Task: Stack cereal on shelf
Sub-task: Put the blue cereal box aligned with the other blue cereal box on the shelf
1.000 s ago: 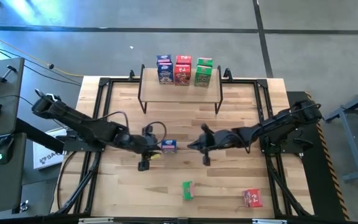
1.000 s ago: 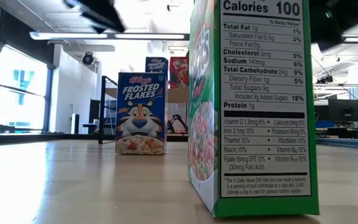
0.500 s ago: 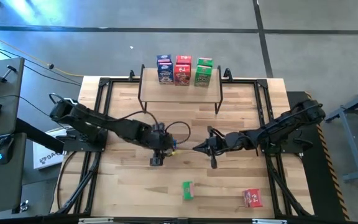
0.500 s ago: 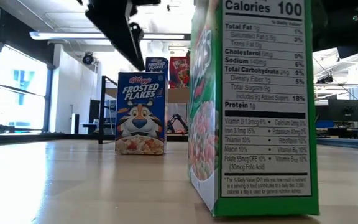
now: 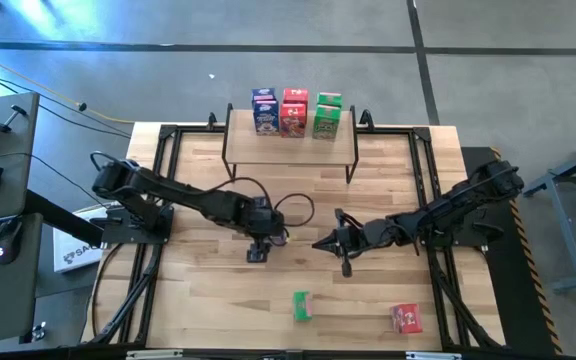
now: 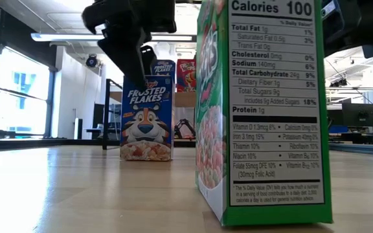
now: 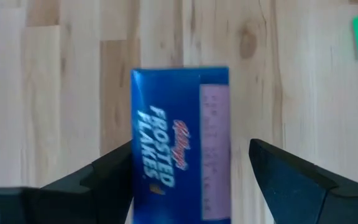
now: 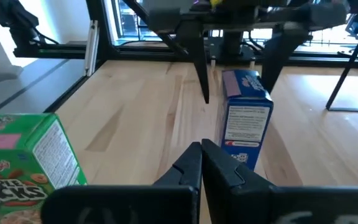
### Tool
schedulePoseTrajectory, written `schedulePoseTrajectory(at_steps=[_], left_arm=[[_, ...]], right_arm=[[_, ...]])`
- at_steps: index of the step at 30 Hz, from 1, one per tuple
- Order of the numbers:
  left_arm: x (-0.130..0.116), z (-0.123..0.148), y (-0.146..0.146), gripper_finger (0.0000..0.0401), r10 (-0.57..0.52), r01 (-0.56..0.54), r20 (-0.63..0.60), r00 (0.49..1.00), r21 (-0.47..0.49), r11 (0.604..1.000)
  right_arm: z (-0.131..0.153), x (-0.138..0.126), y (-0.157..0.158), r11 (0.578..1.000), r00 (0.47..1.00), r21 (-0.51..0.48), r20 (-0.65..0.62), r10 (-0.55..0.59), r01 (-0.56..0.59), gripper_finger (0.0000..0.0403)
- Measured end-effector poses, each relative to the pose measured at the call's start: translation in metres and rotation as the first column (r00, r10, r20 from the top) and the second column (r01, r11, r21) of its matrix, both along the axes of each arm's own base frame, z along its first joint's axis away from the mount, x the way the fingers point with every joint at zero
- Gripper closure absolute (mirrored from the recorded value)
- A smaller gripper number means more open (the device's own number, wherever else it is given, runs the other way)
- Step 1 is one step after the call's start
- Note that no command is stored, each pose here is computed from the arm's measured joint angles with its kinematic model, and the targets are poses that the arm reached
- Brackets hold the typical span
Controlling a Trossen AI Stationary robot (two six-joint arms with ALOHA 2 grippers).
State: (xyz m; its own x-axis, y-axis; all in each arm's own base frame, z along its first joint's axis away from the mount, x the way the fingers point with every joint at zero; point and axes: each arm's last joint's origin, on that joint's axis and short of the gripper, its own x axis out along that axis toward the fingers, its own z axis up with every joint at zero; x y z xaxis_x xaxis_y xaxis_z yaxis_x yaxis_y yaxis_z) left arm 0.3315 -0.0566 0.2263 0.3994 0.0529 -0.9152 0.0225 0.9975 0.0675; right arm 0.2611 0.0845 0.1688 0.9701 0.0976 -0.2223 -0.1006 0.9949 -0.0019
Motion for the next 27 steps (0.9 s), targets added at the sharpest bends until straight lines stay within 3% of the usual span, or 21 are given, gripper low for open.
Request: schedulePoseTrajectory(at_steps=[6,14,20,27], left_arm=[[0.0,-0.002,-0.002,0.0144,-0.028,0.028,-0.011,1.0,0.012,1.0],[-0.004,0.005,0.001,0.0217,-0.077,0.078,-0.013,0.997,0.039,0.996],[-0.021,0.041,0.026,0.0262,-0.097,0.096,0.01,0.995,0.074,0.993],[-0.037,0.1,0.08,0.0273,-0.043,0.038,0.039,0.998,0.129,0.991]], right_arm=[[0.0,-0.002,0.004,1.0,1.0,-0.005,0.002,-0.008,0.008,0.0403],[0.0,-0.003,0.009,1.0,1.0,0.009,0.003,-0.019,0.019,0.0403],[0.0,-0.004,0.011,1.0,1.0,0.026,0.005,-0.013,0.013,0.0403],[0.001,-0.004,0.011,1.0,1.0,0.028,0.008,-0.013,0.013,0.0403]])
